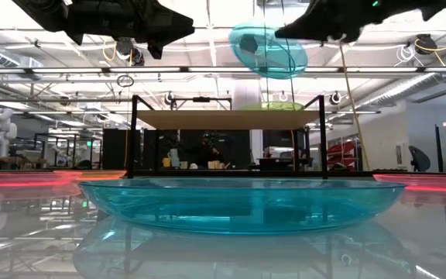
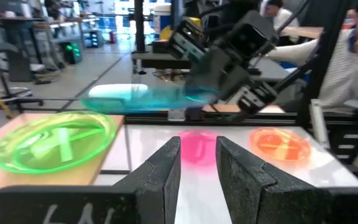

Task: Place and stack plates onto a shelf
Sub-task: Stack the top blue plate on top of the green plate on the shelf

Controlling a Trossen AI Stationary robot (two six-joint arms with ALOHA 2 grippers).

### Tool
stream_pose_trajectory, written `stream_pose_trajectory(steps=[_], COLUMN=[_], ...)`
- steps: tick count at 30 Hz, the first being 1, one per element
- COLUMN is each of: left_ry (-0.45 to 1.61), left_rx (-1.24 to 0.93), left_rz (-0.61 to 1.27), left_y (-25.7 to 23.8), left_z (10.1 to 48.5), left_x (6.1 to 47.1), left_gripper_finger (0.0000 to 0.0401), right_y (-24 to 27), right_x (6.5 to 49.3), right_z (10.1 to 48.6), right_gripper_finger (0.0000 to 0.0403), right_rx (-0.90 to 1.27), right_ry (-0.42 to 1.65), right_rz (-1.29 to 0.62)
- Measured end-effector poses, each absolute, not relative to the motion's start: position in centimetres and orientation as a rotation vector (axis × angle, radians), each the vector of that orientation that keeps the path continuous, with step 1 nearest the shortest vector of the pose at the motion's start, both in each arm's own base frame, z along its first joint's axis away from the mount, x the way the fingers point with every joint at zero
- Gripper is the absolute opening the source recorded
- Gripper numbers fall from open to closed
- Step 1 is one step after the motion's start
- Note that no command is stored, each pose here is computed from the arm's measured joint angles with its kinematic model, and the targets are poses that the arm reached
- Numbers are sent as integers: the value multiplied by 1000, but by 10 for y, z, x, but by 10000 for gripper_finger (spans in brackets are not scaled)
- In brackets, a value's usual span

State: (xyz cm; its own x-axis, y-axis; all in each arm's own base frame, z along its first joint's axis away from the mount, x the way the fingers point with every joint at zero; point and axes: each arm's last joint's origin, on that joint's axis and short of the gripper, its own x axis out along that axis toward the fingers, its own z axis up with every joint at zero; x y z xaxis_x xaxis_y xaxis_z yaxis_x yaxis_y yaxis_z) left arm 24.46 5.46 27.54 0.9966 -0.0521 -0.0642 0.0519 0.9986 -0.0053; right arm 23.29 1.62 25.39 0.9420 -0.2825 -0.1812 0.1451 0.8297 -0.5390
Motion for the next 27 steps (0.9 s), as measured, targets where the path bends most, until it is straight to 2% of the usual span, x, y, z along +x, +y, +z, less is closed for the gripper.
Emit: stream_pose_trajectory(steps=[3, 10, 18, 22, 27], left_ry=[64, 59, 63, 65, 71], left_rx=[3, 21, 26, 22, 21], left_rz=[-30, -27, -27, -29, -44], left_y=[55, 55, 55, 54, 51], left_z=[275, 276, 276, 275, 275], left_x=[245, 245, 245, 245, 246], left_gripper_finger=[108, 108, 108, 108, 108], right_y=[-8, -58, -75, -74, -74], right_x=[233, 236, 240, 241, 240], right_z=[256, 251, 238, 238, 239], right_gripper_finger=[0, 0, 3, 36, 105], right_rx=[-569, -523, -483, -475, -453], right_ry=[290, 379, 445, 433, 426], right_rz=[-331, -385, -402, -384, -395])
